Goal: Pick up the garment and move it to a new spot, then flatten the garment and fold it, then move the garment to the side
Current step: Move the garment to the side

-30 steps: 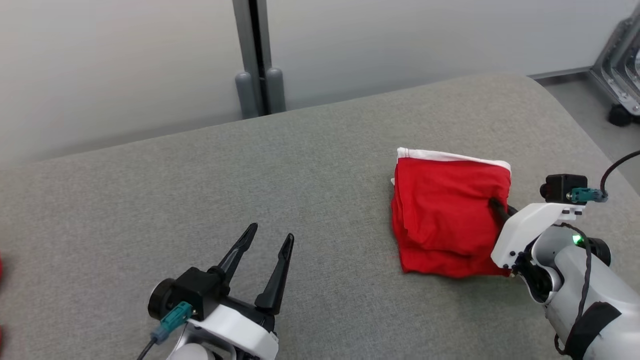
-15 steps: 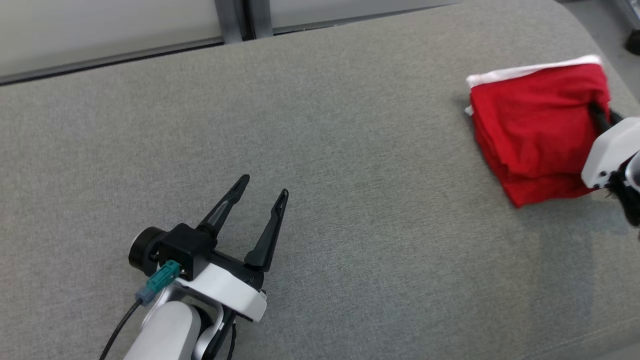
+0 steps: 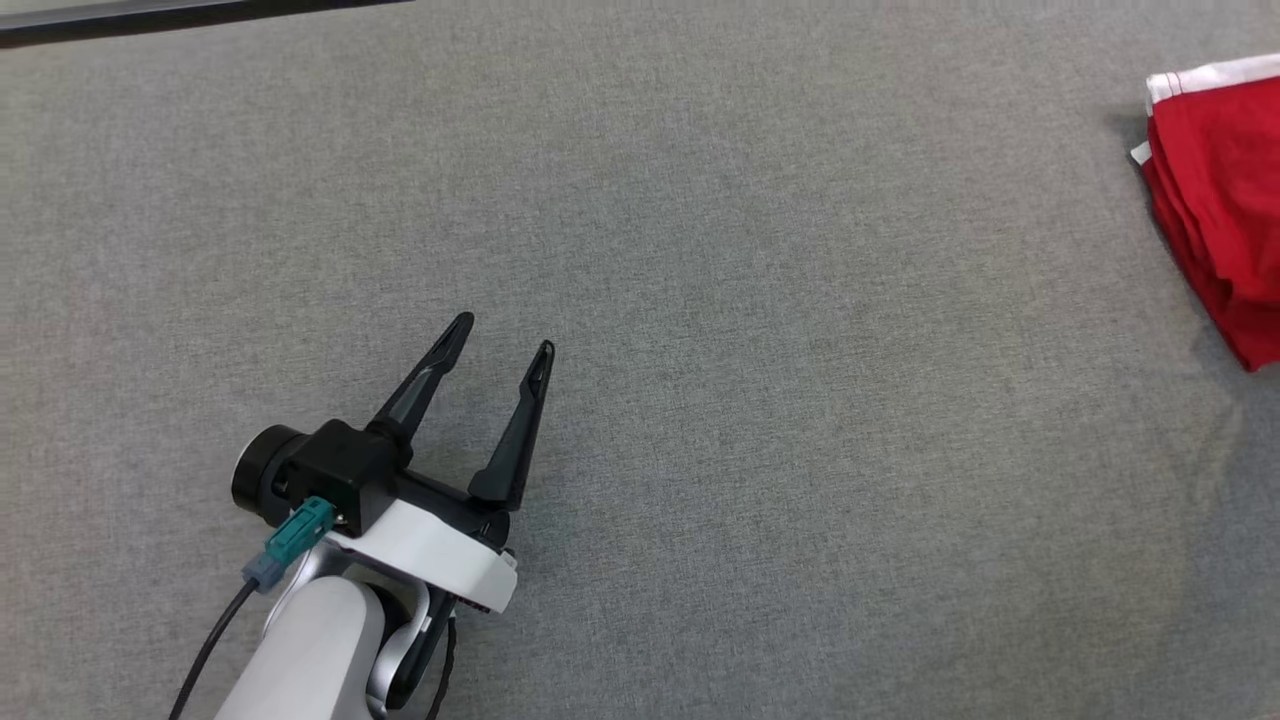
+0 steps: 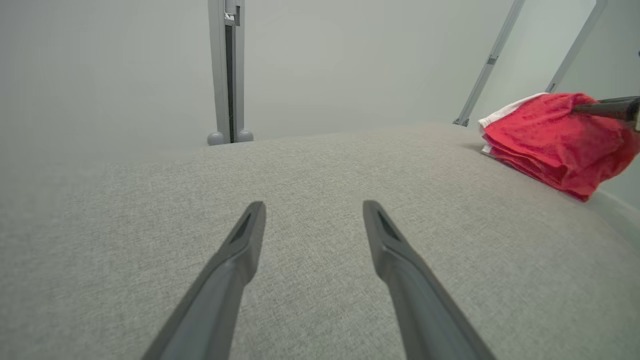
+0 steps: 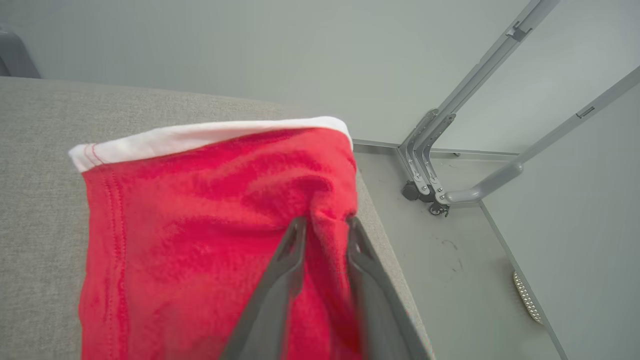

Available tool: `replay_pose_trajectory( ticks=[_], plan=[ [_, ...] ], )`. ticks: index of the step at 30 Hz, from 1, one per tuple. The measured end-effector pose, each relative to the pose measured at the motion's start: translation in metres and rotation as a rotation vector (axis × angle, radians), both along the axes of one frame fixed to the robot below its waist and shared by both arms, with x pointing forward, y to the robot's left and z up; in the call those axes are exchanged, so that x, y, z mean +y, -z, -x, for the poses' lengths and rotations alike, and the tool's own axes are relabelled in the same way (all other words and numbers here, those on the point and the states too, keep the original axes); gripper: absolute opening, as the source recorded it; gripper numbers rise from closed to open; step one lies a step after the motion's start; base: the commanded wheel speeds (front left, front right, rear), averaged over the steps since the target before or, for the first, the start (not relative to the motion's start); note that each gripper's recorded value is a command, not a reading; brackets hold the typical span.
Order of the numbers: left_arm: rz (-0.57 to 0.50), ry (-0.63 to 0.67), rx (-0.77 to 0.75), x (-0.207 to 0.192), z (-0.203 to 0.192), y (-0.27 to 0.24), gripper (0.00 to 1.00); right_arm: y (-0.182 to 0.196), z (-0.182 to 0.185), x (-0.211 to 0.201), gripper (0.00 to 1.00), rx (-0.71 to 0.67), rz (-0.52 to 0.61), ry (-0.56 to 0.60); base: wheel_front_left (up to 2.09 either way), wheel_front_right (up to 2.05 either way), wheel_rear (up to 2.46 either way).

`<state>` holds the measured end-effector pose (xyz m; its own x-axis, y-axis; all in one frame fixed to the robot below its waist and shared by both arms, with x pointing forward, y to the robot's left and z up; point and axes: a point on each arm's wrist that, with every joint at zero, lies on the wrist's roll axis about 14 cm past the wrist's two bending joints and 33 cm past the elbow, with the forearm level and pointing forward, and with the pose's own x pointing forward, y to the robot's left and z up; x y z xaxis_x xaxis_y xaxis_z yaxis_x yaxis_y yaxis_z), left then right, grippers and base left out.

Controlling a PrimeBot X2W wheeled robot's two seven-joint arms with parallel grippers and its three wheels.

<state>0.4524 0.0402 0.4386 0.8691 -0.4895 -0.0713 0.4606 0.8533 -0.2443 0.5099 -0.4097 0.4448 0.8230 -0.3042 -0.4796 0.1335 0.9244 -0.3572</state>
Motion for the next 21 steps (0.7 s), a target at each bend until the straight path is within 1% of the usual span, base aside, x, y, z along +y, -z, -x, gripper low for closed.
replay_pose_trajectory(
  ticks=[3,5,7,8,13,15,18,19,21],
  plan=[
    [0.009,-0.016,-0.017,0.003,0.002,-0.008,1.00,-0.007,0.004,0.000,1.00,-0.017,0.014,-0.007,0.00,0.00,0.00],
    [0.014,-0.028,-0.026,0.005,0.006,-0.013,1.00,-0.015,0.000,0.011,1.00,-0.061,0.010,-0.038,0.00,0.00,0.00],
    [0.016,-0.045,-0.032,0.009,0.011,-0.017,1.00,-0.027,-0.007,0.030,1.00,-0.130,-0.011,-0.077,0.00,0.00,0.00],
    [0.021,-0.064,-0.041,0.014,0.016,-0.023,1.00,-0.040,-0.011,0.050,1.00,-0.194,-0.036,-0.113,0.00,0.00,0.00],
    [0.027,-0.125,-0.080,0.032,0.032,-0.042,1.00,-0.077,-0.012,0.102,1.00,-0.344,-0.107,-0.217,0.00,0.00,0.00],
    [0.024,-0.156,-0.108,0.042,0.037,-0.053,1.00,-0.095,-0.008,0.122,1.00,-0.406,-0.133,-0.260,0.00,0.00,0.00],
    [0.014,-0.207,-0.160,0.062,0.046,-0.072,1.00,-0.131,0.002,0.144,1.00,-0.536,-0.178,-0.316,0.00,0.00,0.00],
    [0.014,-0.207,-0.160,0.062,0.046,-0.072,1.00,-0.131,0.002,0.144,1.00,-0.536,-0.178,-0.316,0.00,0.00,0.00],
    [0.007,-0.241,-0.192,0.074,0.053,-0.083,1.00,-0.143,0.015,0.155,1.00,-0.596,-0.212,-0.337,0.00,0.00,0.00]
  ],
)
